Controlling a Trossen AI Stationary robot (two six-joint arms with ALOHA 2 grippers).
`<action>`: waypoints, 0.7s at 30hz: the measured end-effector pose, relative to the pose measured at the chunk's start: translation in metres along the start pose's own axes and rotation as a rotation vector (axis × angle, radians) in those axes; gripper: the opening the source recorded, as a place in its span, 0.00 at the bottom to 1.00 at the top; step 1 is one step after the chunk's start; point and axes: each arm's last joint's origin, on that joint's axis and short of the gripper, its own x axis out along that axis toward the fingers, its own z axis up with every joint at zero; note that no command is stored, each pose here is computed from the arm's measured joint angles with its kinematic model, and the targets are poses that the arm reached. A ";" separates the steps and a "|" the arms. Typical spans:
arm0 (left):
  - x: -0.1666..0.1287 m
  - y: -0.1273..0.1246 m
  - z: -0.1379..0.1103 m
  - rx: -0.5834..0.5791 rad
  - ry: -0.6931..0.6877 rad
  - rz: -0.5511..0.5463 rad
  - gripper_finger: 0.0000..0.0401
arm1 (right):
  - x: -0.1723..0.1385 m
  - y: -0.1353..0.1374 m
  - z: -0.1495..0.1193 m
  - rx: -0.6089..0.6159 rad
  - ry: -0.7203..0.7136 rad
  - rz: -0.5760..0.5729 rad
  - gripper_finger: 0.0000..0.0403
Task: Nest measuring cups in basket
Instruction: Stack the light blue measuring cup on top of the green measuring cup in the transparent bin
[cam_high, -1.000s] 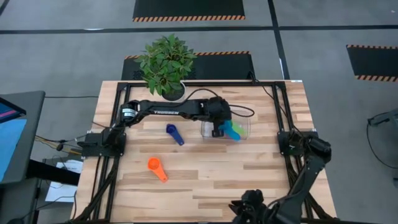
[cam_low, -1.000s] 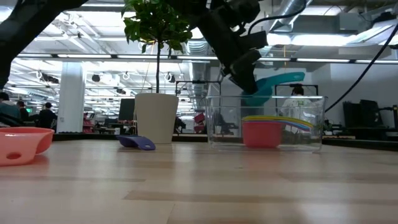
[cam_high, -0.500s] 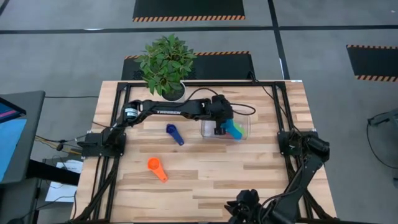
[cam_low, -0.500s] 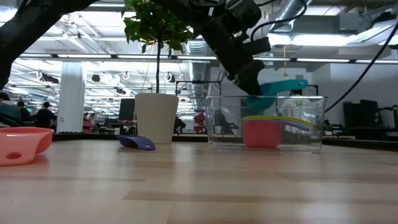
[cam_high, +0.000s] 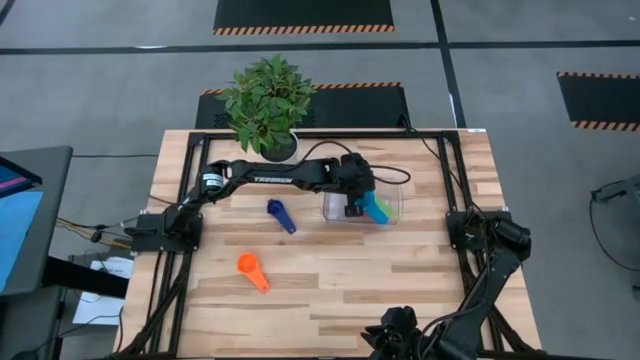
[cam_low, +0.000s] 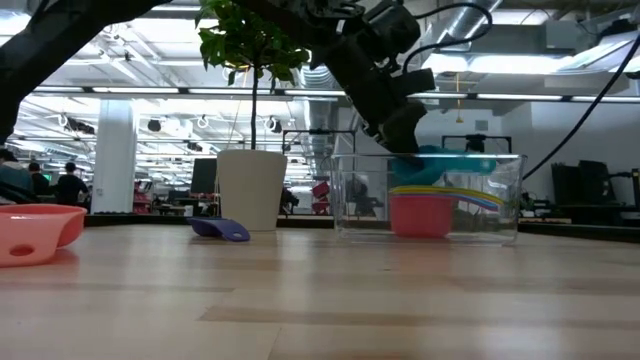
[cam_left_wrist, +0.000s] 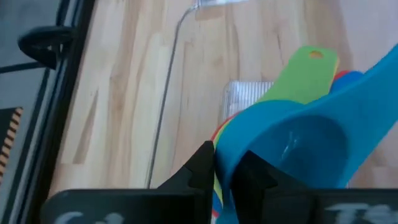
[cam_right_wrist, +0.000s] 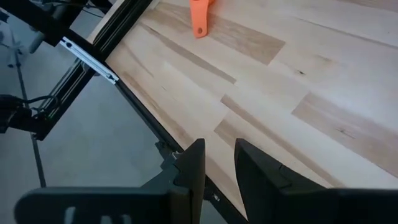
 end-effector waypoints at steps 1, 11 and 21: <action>0.000 0.000 0.001 0.002 -0.004 0.008 0.10 | 0.000 0.000 0.000 0.000 0.002 0.001 0.27; -0.001 0.003 0.002 -0.021 -0.007 0.034 0.20 | -0.002 0.000 -0.002 -0.001 0.007 0.006 0.27; -0.004 0.000 -0.003 -0.085 0.056 0.008 0.20 | -0.002 0.000 -0.002 -0.016 0.009 0.005 0.27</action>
